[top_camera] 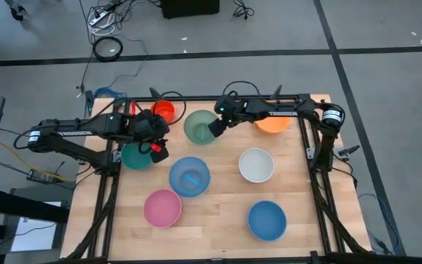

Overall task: Nest bowls inside each other
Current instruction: Stack the light green bowl on top of the light blue bowl

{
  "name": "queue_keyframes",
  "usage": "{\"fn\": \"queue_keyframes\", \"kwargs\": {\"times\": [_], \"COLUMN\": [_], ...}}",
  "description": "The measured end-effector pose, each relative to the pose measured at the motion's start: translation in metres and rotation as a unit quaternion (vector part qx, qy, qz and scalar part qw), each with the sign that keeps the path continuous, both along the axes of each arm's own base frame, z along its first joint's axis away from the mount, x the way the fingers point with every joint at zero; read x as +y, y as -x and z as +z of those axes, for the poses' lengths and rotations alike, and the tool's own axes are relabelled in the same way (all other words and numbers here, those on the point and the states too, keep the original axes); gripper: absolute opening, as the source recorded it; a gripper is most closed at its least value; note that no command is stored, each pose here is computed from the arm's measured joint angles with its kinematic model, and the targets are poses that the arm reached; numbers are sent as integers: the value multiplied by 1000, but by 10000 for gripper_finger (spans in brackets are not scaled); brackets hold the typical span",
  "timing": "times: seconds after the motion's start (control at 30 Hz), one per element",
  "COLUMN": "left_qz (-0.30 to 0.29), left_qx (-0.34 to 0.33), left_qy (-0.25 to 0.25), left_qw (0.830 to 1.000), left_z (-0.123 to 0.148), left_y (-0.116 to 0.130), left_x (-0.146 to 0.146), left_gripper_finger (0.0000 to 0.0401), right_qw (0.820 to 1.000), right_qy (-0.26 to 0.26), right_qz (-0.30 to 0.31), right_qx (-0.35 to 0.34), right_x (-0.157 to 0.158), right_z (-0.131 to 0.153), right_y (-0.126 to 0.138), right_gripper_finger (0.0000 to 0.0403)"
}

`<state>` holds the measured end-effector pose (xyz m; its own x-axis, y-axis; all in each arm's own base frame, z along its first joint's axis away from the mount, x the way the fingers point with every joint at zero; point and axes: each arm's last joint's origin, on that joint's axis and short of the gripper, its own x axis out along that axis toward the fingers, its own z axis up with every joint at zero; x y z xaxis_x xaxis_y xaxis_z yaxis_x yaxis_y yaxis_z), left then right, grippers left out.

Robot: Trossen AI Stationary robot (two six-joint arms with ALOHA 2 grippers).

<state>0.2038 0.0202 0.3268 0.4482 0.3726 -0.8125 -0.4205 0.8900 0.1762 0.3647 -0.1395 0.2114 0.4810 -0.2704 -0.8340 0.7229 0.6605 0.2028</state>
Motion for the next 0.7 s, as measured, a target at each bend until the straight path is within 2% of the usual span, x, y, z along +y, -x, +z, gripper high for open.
{"fn": "queue_keyframes", "kwargs": {"times": [0.37, 0.7], "left_qz": [5, 9], "left_qx": [-2, -1], "left_qy": [3, 6], "left_qw": [1000, 1000], "left_z": [0, -1], "left_y": [0, 0], "left_x": [0, 0], "left_gripper_finger": [182, 182], "right_qw": [1000, 1000], "right_qy": [18, 7], "right_qz": [-10, -14], "right_qx": [-12, 11], "right_x": [-6, -13], "right_z": [-10, -39], "right_y": [-9, -15], "right_gripper_finger": [189, 188]}}
